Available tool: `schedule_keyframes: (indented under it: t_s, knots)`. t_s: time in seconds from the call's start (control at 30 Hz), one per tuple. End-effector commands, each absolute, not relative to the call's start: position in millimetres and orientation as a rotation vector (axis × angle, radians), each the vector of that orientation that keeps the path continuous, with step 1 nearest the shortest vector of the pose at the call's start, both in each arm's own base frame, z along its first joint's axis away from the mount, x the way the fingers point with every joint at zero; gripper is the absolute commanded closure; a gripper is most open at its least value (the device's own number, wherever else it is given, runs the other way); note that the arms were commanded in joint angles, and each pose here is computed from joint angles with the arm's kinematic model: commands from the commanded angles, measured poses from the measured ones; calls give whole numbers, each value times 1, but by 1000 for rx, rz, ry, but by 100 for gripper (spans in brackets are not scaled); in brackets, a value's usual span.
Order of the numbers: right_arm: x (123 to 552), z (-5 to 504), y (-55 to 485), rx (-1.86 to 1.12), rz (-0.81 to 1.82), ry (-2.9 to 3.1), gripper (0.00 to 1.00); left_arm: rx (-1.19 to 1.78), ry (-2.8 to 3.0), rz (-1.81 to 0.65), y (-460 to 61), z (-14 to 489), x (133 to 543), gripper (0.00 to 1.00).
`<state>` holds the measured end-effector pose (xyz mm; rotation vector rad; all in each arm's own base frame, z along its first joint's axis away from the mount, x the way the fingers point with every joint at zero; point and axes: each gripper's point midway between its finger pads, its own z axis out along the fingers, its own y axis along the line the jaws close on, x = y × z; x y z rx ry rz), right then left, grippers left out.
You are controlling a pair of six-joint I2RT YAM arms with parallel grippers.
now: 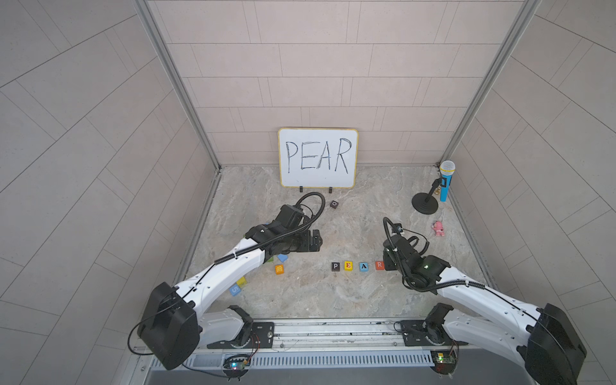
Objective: Spell the uppercase word “pear” with letter blocks
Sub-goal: Reset both arms
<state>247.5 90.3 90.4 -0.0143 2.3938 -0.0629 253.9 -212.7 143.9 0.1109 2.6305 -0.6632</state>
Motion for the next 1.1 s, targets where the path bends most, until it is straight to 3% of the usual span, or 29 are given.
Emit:
schedule_keyframes:
  t_s: [0.0, 0.37, 0.73, 0.9, 1.07]
  knots:
    - [257, 109, 84, -5, -111, 2329, 57, 126, 2605, -637, -209, 150, 257, 0]
    - [266, 118, 77, -45, -182, 2274, 56, 130, 2607, -580, -203, 144, 261, 0]
    - [290, 170, 63, -135, -334, 1911, 59, 124, 2477, -354, -168, 176, 277, 0]
    - [296, 164, 56, -264, -480, 1785, 43, 121, 2464, -272, -156, 183, 279, 0]
    - [320, 122, 36, -269, -539, 1832, 38, 91, 2425, -223, -148, 182, 283, 0]
